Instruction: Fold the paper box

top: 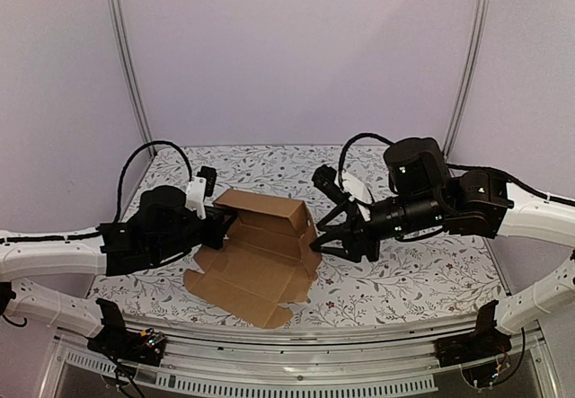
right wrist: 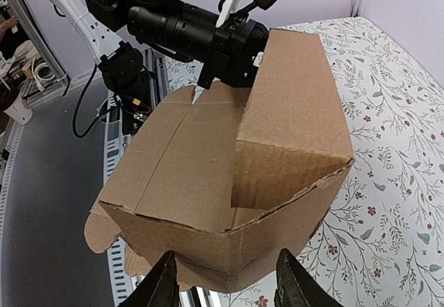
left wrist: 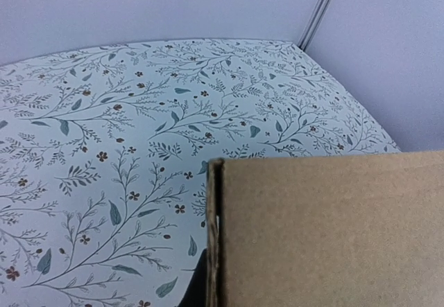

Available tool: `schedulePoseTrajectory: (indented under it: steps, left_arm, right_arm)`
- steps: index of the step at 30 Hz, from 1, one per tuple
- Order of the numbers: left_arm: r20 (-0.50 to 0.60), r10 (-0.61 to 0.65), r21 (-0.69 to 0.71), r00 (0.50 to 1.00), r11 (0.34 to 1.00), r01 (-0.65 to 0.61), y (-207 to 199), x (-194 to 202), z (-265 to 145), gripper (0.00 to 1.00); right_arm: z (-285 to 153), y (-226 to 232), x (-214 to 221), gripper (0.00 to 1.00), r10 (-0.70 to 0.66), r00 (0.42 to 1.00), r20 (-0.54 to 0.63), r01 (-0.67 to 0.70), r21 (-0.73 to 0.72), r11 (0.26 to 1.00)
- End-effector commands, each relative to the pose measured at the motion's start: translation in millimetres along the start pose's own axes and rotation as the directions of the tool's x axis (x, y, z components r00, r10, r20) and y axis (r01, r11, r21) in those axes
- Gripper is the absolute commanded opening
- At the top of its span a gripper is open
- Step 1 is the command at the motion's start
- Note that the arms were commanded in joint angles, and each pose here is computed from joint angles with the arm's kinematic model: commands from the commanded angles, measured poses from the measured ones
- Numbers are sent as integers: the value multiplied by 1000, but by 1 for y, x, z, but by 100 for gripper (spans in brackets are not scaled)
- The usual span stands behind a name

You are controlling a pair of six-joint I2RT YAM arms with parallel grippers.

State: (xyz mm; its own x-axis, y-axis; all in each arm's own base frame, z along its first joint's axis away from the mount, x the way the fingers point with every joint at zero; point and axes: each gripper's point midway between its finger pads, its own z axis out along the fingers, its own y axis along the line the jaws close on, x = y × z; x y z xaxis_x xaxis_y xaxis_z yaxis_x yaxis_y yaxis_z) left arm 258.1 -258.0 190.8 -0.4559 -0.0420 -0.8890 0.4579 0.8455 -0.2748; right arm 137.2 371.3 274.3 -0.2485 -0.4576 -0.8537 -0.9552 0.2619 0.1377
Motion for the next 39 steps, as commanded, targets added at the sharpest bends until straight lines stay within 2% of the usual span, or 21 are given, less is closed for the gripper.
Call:
schedulePoseTrajectory:
  steps: [1,7,17,26,39]
  left_arm:
    - [18,-12,-34,1000,999,13,10,-2,-3,0]
    - [16,-19,-53,1000,998,20,12,-3,-2,0]
    - [-7,-36,-128,999,991,35,24,1,-1,0]
    - [-51,-69,-226,996,973,56,37,11,1,0]
    - [-73,-101,-300,992,951,75,34,17,1,0]
  right_arm:
    - [8,2,-13,47,24,999,29,-23,-30,999]
    - [23,-1,-11,49,42,999,12,-42,-30,999]
    - [46,-27,-9,48,17,1000,-25,-12,176,984]
    - [66,-48,-13,50,38,999,17,-41,362,931]
    - [86,-78,-14,43,76,994,73,-104,539,836]
